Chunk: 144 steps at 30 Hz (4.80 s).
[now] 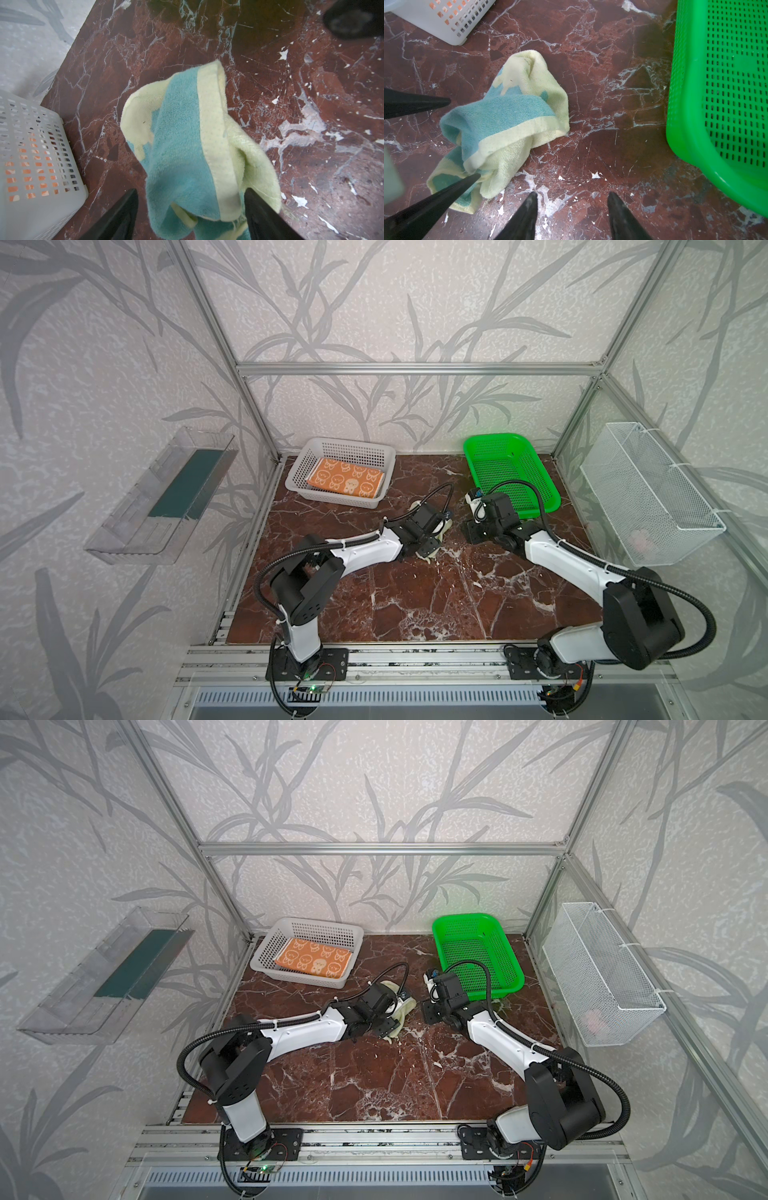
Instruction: Fold and stack the towels
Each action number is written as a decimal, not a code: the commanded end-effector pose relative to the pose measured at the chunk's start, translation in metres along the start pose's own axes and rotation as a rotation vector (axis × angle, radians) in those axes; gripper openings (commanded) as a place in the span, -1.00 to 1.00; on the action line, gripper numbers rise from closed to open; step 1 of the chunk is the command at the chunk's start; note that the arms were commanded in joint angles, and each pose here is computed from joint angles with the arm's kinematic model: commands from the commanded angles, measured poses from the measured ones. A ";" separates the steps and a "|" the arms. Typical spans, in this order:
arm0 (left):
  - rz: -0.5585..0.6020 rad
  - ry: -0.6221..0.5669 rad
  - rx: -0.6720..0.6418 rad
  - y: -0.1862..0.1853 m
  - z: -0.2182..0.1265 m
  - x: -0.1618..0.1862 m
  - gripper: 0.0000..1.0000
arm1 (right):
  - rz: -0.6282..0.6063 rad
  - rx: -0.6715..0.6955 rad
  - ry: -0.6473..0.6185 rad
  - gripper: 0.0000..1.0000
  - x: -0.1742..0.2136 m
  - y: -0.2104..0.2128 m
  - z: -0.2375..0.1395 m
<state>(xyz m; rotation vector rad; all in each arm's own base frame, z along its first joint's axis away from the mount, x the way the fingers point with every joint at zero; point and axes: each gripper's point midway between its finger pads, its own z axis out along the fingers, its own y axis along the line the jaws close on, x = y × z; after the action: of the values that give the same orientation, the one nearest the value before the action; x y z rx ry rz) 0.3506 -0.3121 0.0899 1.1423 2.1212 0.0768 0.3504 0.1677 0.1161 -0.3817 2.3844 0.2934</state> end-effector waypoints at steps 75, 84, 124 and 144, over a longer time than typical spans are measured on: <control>0.021 -0.176 -0.197 0.054 -0.090 -0.005 -1.00 | -0.514 -0.304 -0.313 0.10 -0.047 0.059 0.028; -0.014 -0.137 -0.246 0.064 -0.093 0.006 -1.00 | -0.751 -0.319 -0.242 -0.02 -0.023 0.060 0.020; -0.222 -0.026 -0.253 0.085 -0.073 0.062 -1.00 | -0.895 -0.709 0.000 -0.33 0.018 0.094 0.058; -0.335 0.052 -0.262 0.089 -0.057 0.090 -1.00 | -0.730 -0.710 0.210 -0.42 0.004 0.116 0.068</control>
<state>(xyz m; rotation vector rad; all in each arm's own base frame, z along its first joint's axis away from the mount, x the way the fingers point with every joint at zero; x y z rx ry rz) 0.3495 -0.1786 0.1184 0.6608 2.2254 0.2345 0.3561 0.2943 0.0714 -1.6854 1.9361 0.6625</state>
